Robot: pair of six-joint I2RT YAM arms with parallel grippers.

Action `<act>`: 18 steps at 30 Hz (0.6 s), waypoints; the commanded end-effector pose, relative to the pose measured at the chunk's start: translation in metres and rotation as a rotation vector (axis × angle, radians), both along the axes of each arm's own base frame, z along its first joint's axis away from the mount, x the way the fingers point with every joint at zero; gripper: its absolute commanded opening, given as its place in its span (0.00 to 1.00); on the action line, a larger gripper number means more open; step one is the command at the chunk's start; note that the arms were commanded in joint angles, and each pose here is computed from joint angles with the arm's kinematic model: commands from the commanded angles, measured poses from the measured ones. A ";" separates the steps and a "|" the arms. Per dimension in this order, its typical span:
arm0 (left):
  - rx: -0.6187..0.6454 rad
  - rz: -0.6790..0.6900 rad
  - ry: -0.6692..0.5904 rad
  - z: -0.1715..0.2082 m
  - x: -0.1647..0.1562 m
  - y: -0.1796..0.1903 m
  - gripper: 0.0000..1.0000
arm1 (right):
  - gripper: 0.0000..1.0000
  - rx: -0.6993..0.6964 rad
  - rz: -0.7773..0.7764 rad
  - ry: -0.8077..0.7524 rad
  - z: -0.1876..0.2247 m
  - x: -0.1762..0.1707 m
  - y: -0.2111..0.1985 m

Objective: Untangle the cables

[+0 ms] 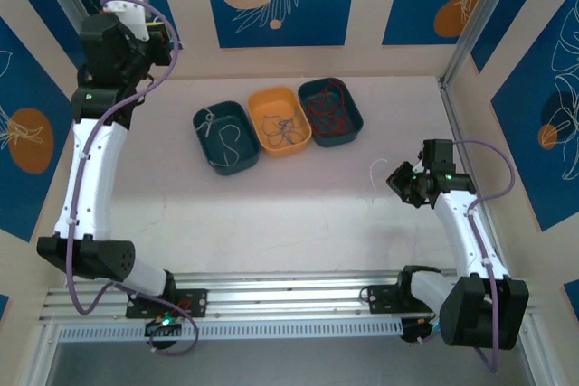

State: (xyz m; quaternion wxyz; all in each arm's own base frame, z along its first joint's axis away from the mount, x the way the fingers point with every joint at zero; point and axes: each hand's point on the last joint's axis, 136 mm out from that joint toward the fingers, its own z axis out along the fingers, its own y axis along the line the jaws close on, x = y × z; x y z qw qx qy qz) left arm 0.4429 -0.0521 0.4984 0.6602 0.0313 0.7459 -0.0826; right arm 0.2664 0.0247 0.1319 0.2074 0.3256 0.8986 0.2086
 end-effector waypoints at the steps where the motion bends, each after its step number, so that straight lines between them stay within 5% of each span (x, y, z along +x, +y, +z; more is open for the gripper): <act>1: -0.022 -0.054 -0.032 0.016 -0.002 -0.007 0.00 | 0.00 0.020 0.006 -0.016 0.009 0.003 0.005; 18: -0.152 -0.144 0.183 -0.092 0.039 -0.030 0.00 | 0.00 0.014 0.030 -0.036 0.018 0.000 0.012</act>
